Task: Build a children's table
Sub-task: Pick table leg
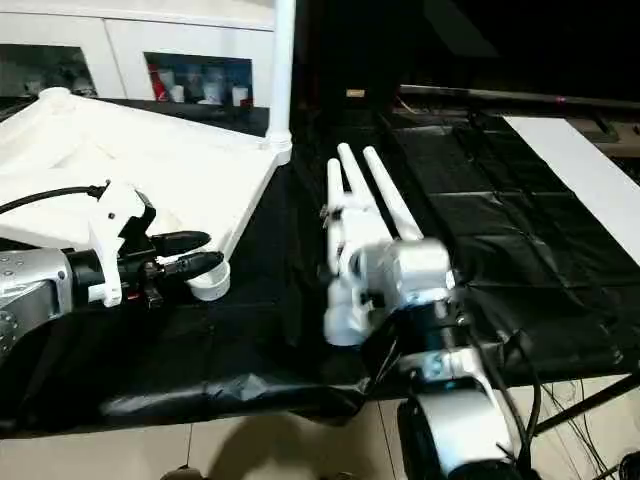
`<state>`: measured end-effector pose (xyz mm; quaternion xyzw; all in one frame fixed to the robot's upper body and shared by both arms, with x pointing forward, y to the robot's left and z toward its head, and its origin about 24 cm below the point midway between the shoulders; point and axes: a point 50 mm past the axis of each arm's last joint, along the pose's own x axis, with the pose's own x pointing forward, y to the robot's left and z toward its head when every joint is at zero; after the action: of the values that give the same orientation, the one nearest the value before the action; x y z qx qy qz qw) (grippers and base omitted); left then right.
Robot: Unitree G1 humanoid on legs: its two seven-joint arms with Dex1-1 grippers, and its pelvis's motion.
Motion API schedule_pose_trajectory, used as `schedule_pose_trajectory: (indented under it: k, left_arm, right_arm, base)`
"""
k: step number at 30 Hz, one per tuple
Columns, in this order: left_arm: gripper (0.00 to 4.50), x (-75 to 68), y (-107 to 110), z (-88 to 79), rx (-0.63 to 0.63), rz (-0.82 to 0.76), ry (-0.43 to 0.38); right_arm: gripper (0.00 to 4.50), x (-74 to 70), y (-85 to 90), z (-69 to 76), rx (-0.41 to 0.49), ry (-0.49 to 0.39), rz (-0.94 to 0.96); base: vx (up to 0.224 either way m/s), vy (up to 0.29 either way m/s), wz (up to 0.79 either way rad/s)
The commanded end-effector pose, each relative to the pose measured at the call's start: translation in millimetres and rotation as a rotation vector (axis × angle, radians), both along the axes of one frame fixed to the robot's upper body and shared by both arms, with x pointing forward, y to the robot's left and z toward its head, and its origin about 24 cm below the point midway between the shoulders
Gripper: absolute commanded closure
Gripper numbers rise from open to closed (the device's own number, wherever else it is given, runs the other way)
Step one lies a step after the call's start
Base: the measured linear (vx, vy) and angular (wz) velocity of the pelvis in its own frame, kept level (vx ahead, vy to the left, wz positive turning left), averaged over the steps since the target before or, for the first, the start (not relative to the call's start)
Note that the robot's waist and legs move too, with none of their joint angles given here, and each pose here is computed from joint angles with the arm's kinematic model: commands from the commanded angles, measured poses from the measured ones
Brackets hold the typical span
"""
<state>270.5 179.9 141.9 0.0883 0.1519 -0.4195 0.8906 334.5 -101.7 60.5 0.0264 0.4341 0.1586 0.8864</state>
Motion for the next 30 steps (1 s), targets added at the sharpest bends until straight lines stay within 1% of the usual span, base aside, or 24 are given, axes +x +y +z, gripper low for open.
schedule_pose_trajectory:
  k: [1, 3, 5, 8, 9, 11, 13, 14, 18, 20, 23, 26, 27, 28, 29, 30]
  left_arm:
    - [2.36, 0.5, -1, 3.2, 0.014, -0.011, -0.012]
    - [2.36, 1.3, -2, 3.6, 0.012, -0.013, -0.012]
    - [2.36, 2.4, -3, 4.2, 0.013, -0.013, -0.015]
    - [2.36, 4.2, -4, 5.4, 0.007, -0.008, -0.025]
    - [2.36, 4.4, -5, 5.3, 0.006, -0.007, -0.028]
    - [2.36, 5.3, -6, 4.7, 0.009, -0.004, -0.031]
    - [2.36, 5.5, -6, 4.7, 0.01, -0.003, -0.033]
    - [2.36, 5.5, -7, 5.8, -0.001, -0.002, -0.032]
    - [2.36, 5.1, -6, 6.9, -0.011, 0.002, -0.024]
    - [2.08, 6.7, -5, 7.2, -0.029, 0.023, -0.019]
    - [1.91, 7.9, -5, 6.9, -0.049, 0.029, -0.01]
    - [1.65, 9.8, -6, 8.3, -0.063, 0.026, -0.009]
    - [1.56, 15.4, -5, 11.6, -0.09, 0.055, -0.023]
    - [1.56, 17.9, -6, 13.1, -0.101, 0.066, -0.028]
    - [1.37, 20.0, -6, 14.7, -0.113, 0.071, -0.033]
    - [1.37, 20.0, -6, 14.7, -0.113, 0.071, -0.033]
  right_arm:
    - [0.72, -0.6, -6.1, -1.9, -0.016, 0.018, -0.025]
    - [0.84, -0.1, -6.8, -1.2, -0.017, 0.019, -0.028]
    - [1.13, 0.7, -7.8, -1.1, -0.018, 0.019, -0.03]
    - [1.33, 1.8, -10.3, -3.5, -0.016, 0.019, -0.037]
    - [1.33, 1.9, -10.8, -4.5, -0.011, 0.021, -0.042]
    - [1.64, 2.2, -13.1, -6.9, -0.004, 0.026, -0.059]
    - [1.69, 2.2, -13.5, -7.4, -0.002, 0.028, -0.061]
    - [1.91, 2.0, -15.3, -9.7, -0.004, 0.033, -0.063]
    - [2.23, 2.3, -15.3, -10.3, -0.008, 0.033, -0.062]
    - [2.43, 2.8, -13.8, -9.5, -0.009, 0.02, -0.059]
    - [2.59, 2.6, -13.2, -10.1, -0.002, 0.017, -0.067]
    - [2.64, 2.7, -12.2, -9.8, 0.023, 0.01, -0.09]
    - [2.65, 3.9, -13.7, -8.1, 0.039, -0.001, -0.115]
    - [2.65, 4.4, -14.8, -7.3, 0.047, -0.005, -0.127]
    - [2.66, 5.5, -15.4, -5.6, 0.053, -0.018, -0.144]
    - [2.66, 5.5, -15.4, -5.6, 0.053, -0.018, -0.144]
  base:
    - [0.0, 0.0, 0.0]
    - [0.0, 0.0, 0.0]
    - [0.0, 0.0, 0.0]
    - [0.0, 0.0, 0.0]
    - [0.0, 0.0, 0.0]
    - [0.0, 0.0, 0.0]
    - [0.0, 0.0, 0.0]
    - [0.0, 0.0, 0.0]
    - [0.0, 0.0, 0.0]
    - [0.0, 0.0, 0.0]
    - [0.0, 0.0, 0.0]
    - [0.0, 0.0, 0.0]
    - [0.0, 0.0, 0.0]
    - [0.0, 0.0, 0.0]
    - [0.0, 0.0, 0.0]
    - [0.0, 0.0, 0.0]
